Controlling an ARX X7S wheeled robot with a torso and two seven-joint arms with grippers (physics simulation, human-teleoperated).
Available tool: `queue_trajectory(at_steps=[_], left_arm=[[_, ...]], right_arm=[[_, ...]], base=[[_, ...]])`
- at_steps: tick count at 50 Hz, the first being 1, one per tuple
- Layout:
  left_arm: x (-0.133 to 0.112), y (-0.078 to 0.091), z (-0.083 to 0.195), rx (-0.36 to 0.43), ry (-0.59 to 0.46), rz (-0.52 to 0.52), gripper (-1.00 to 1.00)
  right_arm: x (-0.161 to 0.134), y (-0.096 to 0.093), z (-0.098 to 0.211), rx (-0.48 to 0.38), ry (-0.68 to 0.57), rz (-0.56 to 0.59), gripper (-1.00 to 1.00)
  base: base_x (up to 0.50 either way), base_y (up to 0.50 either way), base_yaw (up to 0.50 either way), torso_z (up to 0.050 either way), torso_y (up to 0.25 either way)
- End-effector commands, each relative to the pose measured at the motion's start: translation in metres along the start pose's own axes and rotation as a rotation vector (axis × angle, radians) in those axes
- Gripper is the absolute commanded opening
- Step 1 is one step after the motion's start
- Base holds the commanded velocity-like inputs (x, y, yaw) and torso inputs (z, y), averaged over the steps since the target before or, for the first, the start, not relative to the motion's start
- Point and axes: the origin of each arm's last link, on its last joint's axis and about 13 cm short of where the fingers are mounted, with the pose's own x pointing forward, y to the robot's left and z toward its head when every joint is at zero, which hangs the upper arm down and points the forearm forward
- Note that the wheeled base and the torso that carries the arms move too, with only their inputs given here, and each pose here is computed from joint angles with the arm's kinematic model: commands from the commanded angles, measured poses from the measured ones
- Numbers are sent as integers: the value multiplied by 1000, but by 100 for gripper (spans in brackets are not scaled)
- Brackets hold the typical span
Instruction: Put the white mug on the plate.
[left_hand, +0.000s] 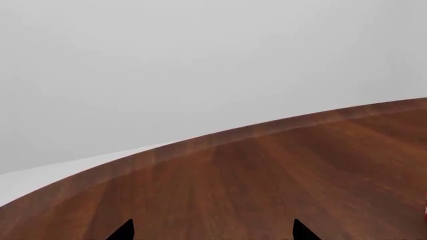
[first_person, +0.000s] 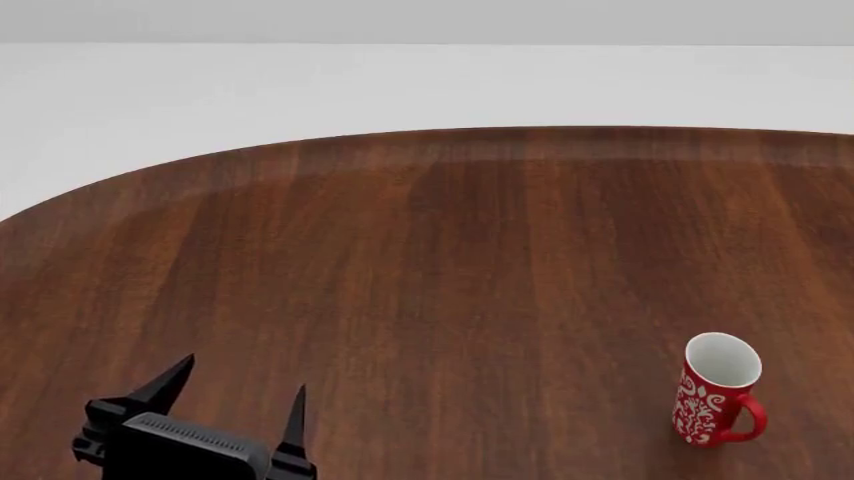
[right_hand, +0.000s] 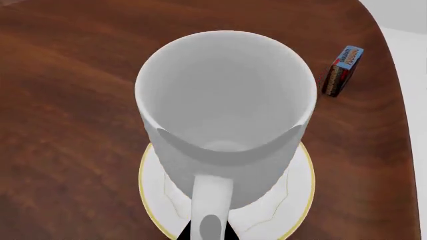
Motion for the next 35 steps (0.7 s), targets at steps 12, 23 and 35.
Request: queue_trajectory(at_steps=[12,23,35], left_arm=[[-4,-1,-1,1,7,7,100],[-4,-2,1,2,7,6,100],[-5,-3,3,4,8,3,100]], right_arm=[[9,-4,2,-15,-18,-11,-100],[13,-5,-5,-15,14,-12,-100],[18,-5,-8,-16,27,-10,-100]], base=[[0,0,0,0,0],[0,0,0,0,0],[0,0,0,0,0]])
